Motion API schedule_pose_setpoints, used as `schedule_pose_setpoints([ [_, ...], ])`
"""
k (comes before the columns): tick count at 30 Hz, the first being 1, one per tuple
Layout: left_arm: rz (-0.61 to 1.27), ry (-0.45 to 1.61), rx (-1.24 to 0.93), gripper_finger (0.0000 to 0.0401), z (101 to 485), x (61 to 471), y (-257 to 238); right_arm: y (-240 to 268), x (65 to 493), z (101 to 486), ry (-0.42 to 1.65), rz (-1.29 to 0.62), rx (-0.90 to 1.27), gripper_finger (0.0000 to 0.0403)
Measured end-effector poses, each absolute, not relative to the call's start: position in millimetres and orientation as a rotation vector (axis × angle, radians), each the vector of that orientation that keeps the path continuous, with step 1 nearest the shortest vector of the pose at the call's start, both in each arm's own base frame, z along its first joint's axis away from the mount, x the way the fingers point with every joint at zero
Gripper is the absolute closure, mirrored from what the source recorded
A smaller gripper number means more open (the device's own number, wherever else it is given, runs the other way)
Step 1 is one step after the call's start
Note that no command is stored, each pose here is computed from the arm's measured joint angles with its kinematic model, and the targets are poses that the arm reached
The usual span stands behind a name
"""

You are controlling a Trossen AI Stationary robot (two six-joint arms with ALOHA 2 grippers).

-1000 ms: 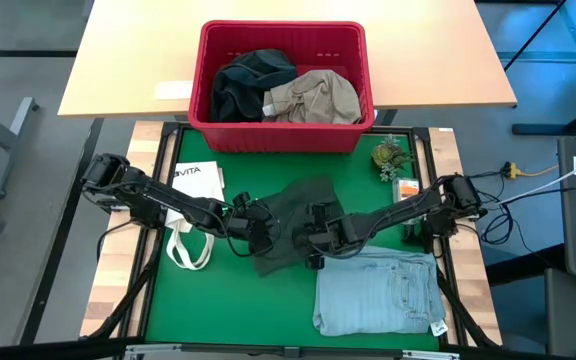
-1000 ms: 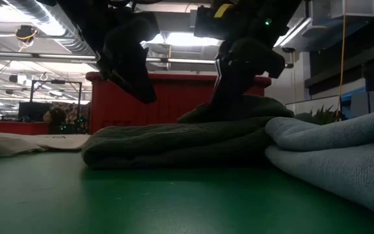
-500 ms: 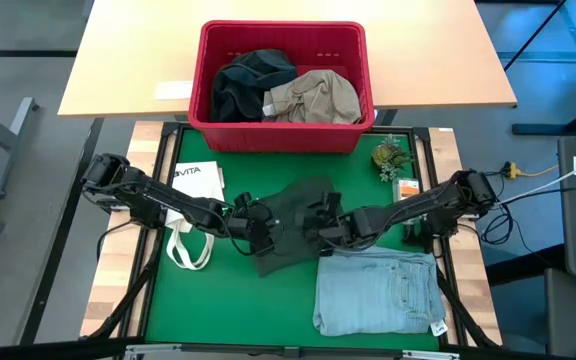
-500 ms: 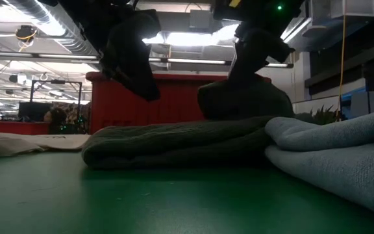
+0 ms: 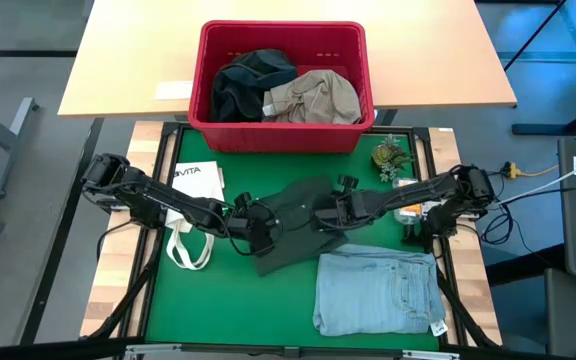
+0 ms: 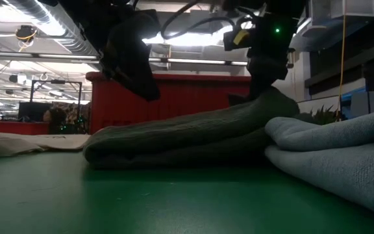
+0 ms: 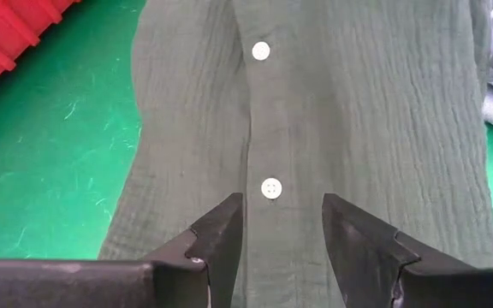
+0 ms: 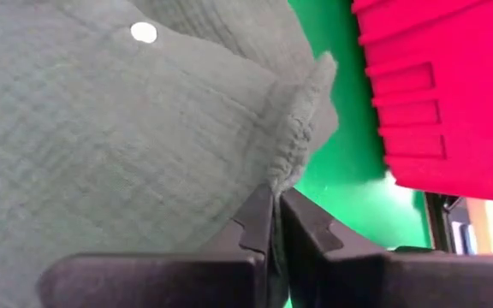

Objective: Fold Laundry from Bin
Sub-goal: Fold the green shirt, then stack the green shirt on top of the light blue jeans

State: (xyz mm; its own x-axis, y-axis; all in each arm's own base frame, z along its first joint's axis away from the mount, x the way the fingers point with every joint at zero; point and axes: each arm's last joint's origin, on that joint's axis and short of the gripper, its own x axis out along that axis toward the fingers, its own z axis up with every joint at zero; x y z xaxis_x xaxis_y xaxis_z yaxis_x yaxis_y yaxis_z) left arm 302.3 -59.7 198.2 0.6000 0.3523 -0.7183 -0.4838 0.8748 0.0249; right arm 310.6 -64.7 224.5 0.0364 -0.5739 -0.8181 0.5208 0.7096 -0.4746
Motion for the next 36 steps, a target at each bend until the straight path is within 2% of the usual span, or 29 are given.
schedule_pose_setpoints([
  [19, 0.487, 0.79, -0.179, 0.0246, 198.2, 302.3, -59.7, -61.9, 308.8, 221.9, 1.343, -0.731, 0.05, 0.0374],
  [22, 0.487, 0.79, -0.179, 0.0246, 198.2, 302.3, -59.7, -61.9, 308.8, 221.9, 1.343, -0.73, 0.049, 0.0347],
  [31, 0.461, 0.805, -0.122, 0.0245, 198.2, 302.3, -59.8, -62.7, 301.5, 222.2, 1.404, -0.786, -0.028, 0.0218],
  [36, 0.45, 0.811, -0.099, 0.0233, 198.2, 302.3, -59.9, -62.9, 288.9, 223.6, 1.517, -0.841, -0.14, 0.0175],
])
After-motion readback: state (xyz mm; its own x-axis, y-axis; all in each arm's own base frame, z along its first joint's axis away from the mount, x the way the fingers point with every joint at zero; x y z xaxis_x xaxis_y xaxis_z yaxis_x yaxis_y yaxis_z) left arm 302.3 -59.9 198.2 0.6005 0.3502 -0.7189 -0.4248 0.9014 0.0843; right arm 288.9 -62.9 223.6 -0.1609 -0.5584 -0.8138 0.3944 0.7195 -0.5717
